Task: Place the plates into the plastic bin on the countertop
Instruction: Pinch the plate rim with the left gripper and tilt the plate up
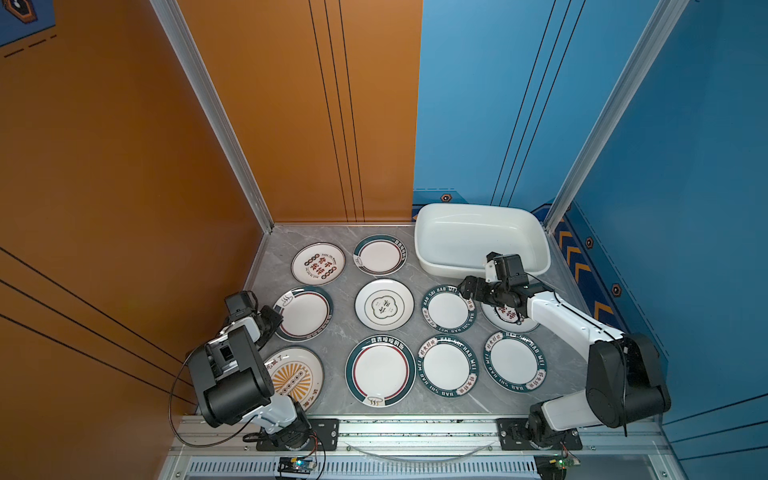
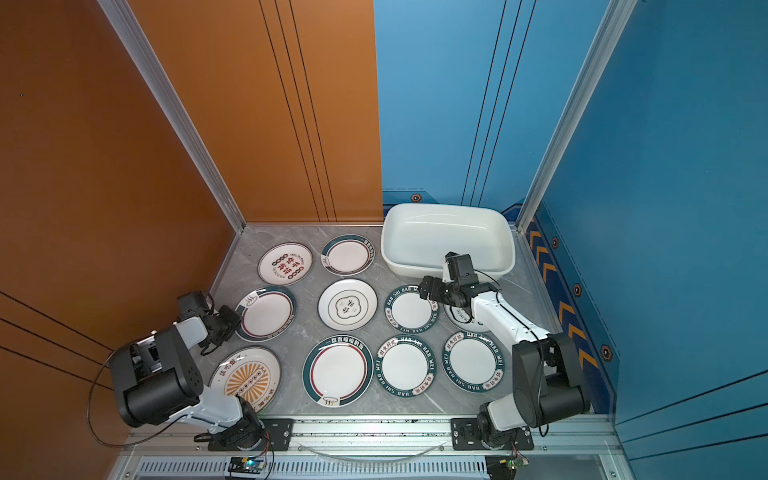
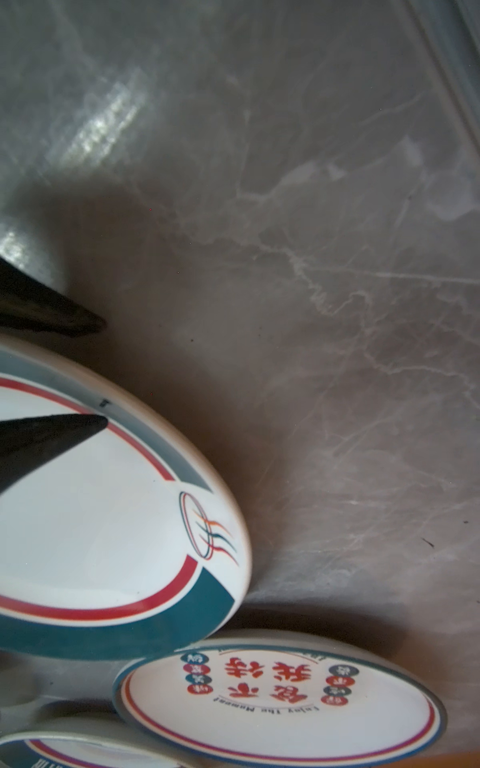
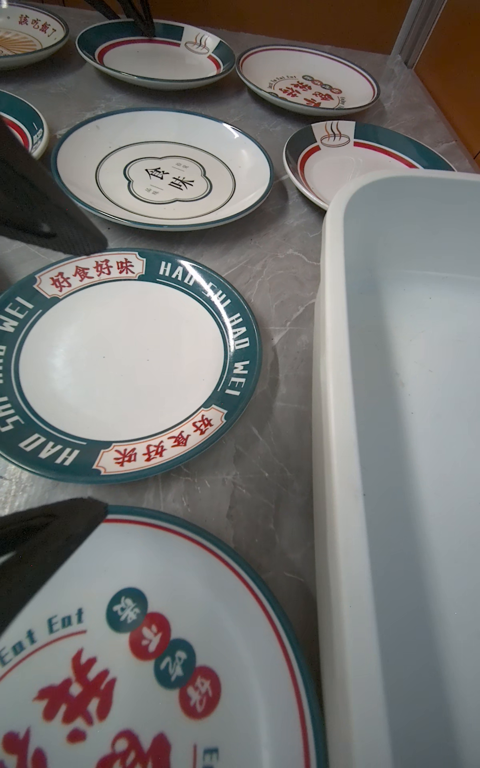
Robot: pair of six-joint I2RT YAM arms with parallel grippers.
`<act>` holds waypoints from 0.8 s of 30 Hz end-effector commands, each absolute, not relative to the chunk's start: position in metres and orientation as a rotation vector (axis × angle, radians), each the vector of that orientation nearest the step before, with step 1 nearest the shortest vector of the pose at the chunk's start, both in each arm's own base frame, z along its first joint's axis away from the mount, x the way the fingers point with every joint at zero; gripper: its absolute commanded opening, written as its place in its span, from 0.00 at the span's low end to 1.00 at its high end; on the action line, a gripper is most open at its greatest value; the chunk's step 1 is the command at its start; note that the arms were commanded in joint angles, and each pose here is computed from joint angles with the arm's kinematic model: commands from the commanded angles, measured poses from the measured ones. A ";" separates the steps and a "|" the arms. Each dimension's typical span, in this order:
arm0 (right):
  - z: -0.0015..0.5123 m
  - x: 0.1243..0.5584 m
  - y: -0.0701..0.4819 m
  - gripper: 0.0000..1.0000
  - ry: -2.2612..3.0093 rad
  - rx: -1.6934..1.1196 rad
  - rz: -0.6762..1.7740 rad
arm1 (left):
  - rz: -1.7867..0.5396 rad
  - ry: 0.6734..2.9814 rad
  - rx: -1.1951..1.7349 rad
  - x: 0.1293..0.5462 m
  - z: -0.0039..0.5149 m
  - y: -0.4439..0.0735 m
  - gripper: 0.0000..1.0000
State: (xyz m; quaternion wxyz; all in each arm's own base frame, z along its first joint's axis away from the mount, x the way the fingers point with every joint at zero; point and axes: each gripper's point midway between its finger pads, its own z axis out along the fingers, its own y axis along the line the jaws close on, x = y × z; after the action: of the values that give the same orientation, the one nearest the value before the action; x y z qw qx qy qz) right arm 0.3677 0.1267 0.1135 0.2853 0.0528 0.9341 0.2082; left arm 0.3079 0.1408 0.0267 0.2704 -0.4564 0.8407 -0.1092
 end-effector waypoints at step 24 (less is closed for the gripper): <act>0.146 0.350 0.121 0.92 2.481 0.171 0.570 | -0.554 2.237 -1.207 0.305 0.032 0.100 0.00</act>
State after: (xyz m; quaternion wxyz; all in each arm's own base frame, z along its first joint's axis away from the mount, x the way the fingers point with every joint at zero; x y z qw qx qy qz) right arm 0.3542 0.1234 0.1352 0.2907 0.0598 0.9310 0.2127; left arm 0.3212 0.1107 0.0404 0.2980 -0.4395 0.8221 -0.2056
